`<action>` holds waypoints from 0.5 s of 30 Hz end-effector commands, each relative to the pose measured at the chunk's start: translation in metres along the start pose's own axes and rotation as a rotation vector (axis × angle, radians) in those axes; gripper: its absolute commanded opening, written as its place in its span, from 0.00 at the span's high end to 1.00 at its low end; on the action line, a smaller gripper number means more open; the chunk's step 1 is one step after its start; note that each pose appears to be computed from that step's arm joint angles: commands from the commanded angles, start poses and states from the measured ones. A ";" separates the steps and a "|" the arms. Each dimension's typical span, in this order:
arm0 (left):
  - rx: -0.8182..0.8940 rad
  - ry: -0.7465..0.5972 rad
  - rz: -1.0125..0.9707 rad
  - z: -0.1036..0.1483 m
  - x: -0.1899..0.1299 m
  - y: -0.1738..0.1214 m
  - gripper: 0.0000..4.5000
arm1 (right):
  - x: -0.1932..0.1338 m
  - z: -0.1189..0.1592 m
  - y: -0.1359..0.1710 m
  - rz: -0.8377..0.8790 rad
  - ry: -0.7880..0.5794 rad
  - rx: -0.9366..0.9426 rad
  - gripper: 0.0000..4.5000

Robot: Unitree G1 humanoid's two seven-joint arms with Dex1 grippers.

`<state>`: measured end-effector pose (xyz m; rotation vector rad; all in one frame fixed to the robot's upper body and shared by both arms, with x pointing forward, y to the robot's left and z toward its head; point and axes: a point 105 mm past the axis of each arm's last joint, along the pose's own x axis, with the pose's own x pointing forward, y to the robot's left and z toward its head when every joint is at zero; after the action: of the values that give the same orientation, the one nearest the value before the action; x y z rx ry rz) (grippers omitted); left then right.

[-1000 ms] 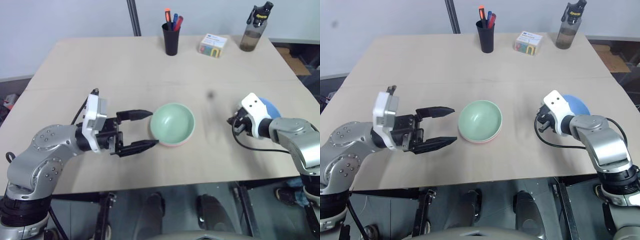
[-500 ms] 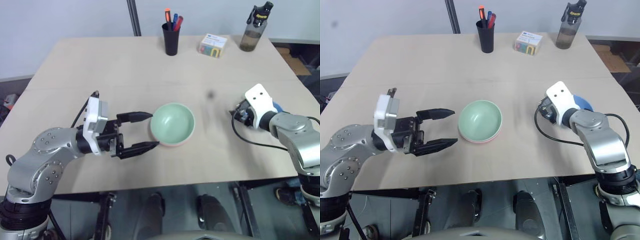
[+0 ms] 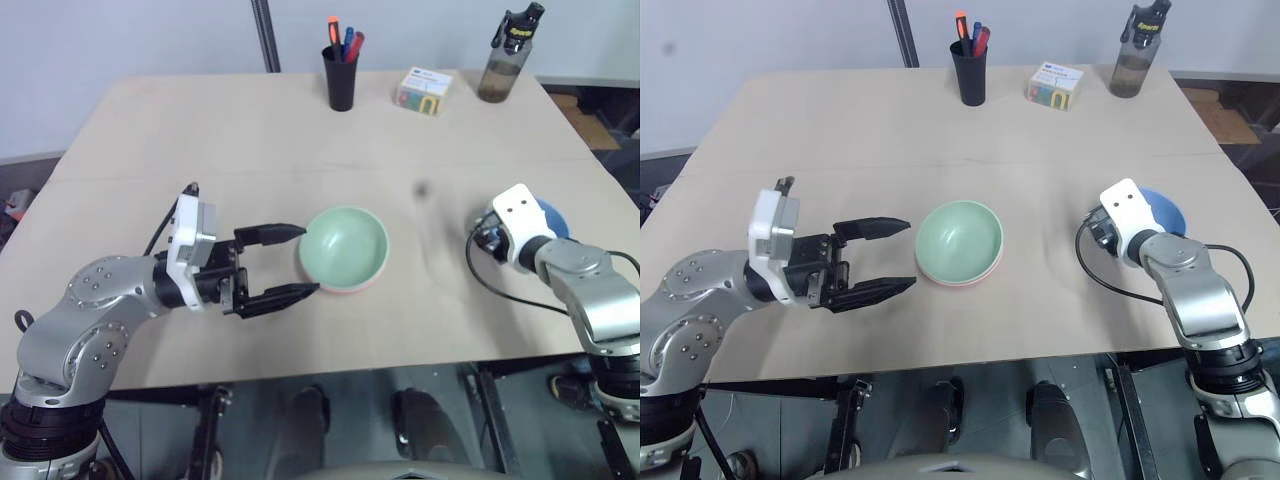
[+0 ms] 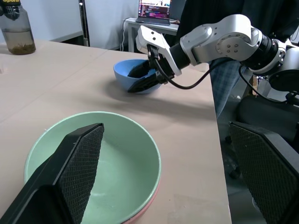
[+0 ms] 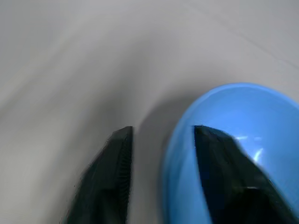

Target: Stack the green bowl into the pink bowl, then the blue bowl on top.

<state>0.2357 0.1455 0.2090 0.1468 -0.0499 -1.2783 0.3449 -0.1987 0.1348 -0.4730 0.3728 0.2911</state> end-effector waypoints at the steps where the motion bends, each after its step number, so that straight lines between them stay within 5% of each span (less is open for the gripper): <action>1: 0.053 -0.022 0.002 0.011 -0.001 -0.003 0.00 | -0.005 0.009 -0.009 -0.026 -0.043 -0.016 0.94; 9: 0.044 -0.026 0.013 0.009 -0.002 -0.002 0.00 | -0.011 0.032 -0.006 0.024 -0.166 -0.117 0.99; 15: 0.021 -0.003 0.079 0.002 -0.016 -0.004 0.00 | -0.066 0.096 0.075 0.588 -0.575 -0.185 0.99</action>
<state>0.2329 0.1549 0.2011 0.1207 -0.0248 -1.2224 0.3130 -0.1280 0.1765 -0.4590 0.0776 0.8223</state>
